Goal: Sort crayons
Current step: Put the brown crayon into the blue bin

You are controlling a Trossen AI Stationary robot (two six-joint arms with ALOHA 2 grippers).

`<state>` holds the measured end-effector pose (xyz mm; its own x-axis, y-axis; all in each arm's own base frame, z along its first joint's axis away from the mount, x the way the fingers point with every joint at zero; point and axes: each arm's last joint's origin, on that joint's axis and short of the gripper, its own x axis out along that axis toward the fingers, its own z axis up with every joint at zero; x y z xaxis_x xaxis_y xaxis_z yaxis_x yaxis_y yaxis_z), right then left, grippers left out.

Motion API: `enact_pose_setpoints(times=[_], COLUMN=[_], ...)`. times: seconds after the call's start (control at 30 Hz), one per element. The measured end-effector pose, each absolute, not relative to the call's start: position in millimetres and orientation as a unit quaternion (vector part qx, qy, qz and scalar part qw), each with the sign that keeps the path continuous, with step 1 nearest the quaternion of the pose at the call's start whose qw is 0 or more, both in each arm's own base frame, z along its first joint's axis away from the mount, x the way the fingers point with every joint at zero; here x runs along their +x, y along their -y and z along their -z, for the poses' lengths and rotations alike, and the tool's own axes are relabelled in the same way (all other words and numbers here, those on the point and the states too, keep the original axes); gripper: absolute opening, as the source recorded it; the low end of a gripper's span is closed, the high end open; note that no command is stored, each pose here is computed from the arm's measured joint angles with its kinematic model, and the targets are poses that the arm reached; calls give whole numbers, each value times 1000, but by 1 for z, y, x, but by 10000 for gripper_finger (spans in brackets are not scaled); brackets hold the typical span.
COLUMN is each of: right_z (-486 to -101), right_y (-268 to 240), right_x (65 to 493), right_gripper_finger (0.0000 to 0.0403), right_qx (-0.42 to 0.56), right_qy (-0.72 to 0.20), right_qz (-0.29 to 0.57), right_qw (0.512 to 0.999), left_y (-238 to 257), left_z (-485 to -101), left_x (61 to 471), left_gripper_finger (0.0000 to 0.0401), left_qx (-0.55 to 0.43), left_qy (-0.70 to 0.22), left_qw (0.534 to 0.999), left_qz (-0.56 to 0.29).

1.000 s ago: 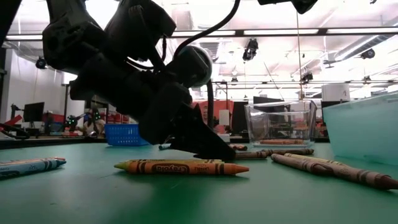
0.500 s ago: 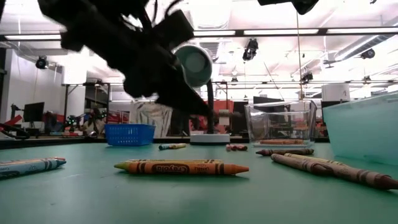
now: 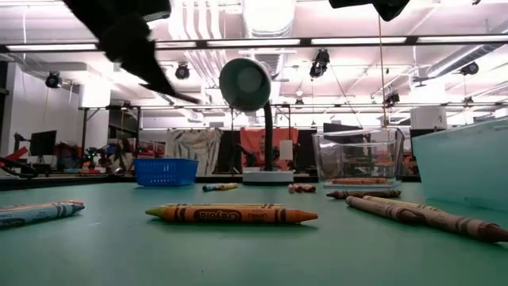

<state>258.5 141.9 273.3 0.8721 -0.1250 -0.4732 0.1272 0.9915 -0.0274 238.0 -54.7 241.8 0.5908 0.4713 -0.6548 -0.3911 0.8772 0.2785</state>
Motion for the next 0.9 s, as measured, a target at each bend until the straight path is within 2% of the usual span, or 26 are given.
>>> enact_pose_setpoints(times=[0.1, 0.2, 0.53, 0.73, 0.9], right_z=[-273, -273, -273, -274, -274], right_y=[-142, -142, -142, -140, -136], right_x=[258, 258, 259, 259, 261], right_gripper_finger=[102, 102, 102, 102, 102], right_qx=[2, 2, -1, 2, 12], right_qy=[-244, -244, -244, -239, -233], right_qz=[65, 66, 66, 80, 103], right_qw=[967, 967, 968, 968, 967], left_y=[44, 40, 42, 31, 1], left_z=[-250, -256, -270, -281, -279], left_x=[216, 203, 190, 194, 196], left_gripper_finger=[0, 0, 0, 0, 0], left_qx=[37, 4, -120, -79, -46], left_qy=[-386, -382, -409, -415, -434], left_qw=[869, 864, 869, 868, 850], left_qz=[-306, -328, -251, -260, -296])
